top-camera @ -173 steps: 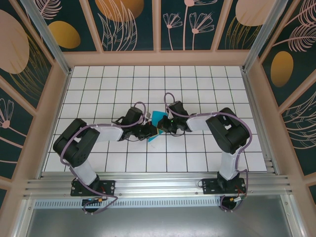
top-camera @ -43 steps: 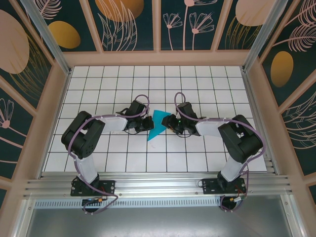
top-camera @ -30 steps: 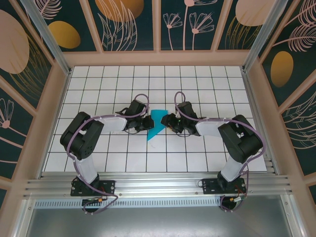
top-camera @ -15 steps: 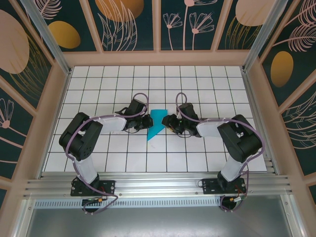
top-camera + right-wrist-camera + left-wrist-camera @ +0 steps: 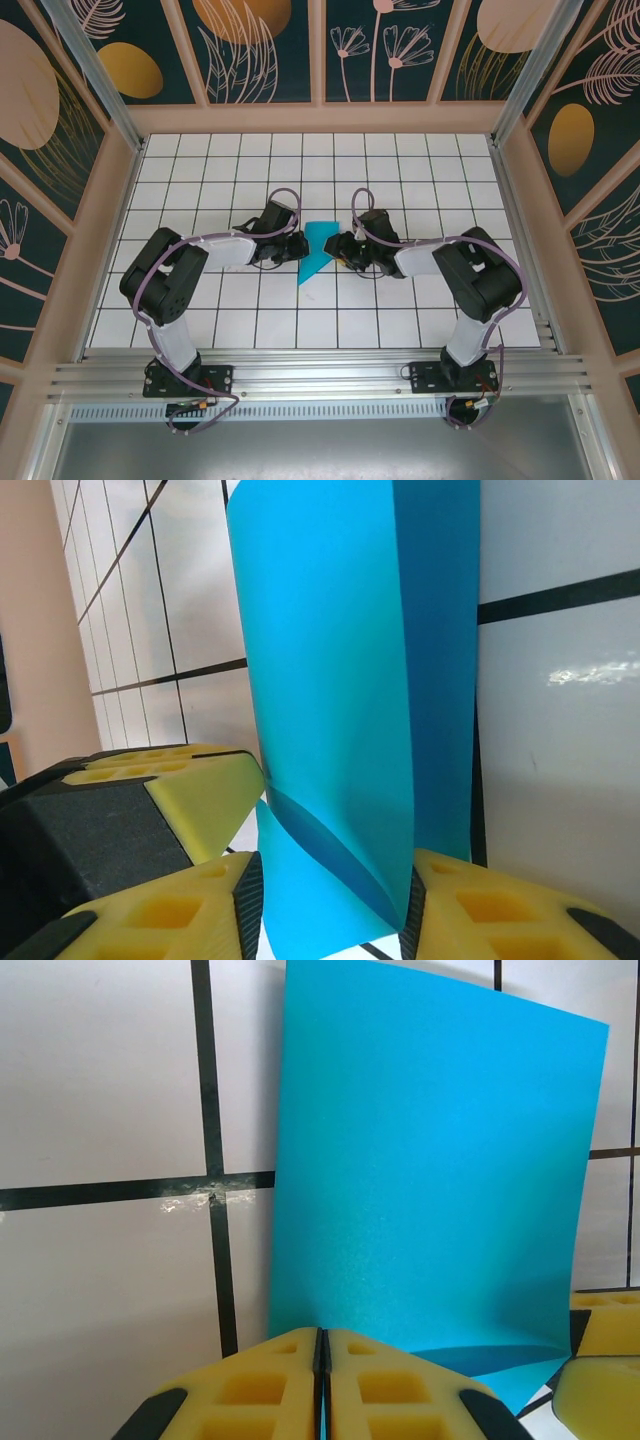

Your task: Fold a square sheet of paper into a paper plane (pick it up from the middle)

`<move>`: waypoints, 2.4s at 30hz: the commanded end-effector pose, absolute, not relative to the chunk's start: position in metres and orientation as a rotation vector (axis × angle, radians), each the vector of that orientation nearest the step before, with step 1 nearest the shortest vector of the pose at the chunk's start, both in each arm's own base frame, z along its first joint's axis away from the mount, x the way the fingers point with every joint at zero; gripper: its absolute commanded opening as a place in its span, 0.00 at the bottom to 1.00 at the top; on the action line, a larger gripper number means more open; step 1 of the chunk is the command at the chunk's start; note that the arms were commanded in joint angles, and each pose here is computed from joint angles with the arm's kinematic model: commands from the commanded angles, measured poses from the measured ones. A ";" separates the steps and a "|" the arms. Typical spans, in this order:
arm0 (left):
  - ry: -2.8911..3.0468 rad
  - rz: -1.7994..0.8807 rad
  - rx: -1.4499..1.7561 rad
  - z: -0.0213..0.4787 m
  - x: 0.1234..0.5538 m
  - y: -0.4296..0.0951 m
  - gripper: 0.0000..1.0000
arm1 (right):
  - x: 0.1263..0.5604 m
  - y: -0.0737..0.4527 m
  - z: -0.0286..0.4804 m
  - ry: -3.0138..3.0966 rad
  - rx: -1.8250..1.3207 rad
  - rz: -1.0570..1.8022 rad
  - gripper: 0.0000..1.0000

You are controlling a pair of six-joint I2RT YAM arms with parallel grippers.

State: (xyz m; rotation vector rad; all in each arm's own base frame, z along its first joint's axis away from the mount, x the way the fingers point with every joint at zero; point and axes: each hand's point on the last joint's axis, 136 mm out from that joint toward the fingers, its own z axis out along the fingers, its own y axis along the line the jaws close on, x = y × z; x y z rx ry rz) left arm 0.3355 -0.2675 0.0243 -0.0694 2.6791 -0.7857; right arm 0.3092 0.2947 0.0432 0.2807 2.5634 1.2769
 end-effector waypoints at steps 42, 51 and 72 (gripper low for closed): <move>2.464 -0.952 0.189 0.088 0.318 -0.277 0.40 | 0.314 0.277 0.048 2.538 0.413 1.124 0.08; 2.471 -0.757 0.502 0.068 0.279 -0.303 0.41 | 0.305 0.265 0.047 2.557 0.538 1.056 0.09; 2.442 -0.479 0.639 0.037 0.267 -0.318 0.38 | 0.306 0.273 0.047 2.589 0.531 1.075 0.10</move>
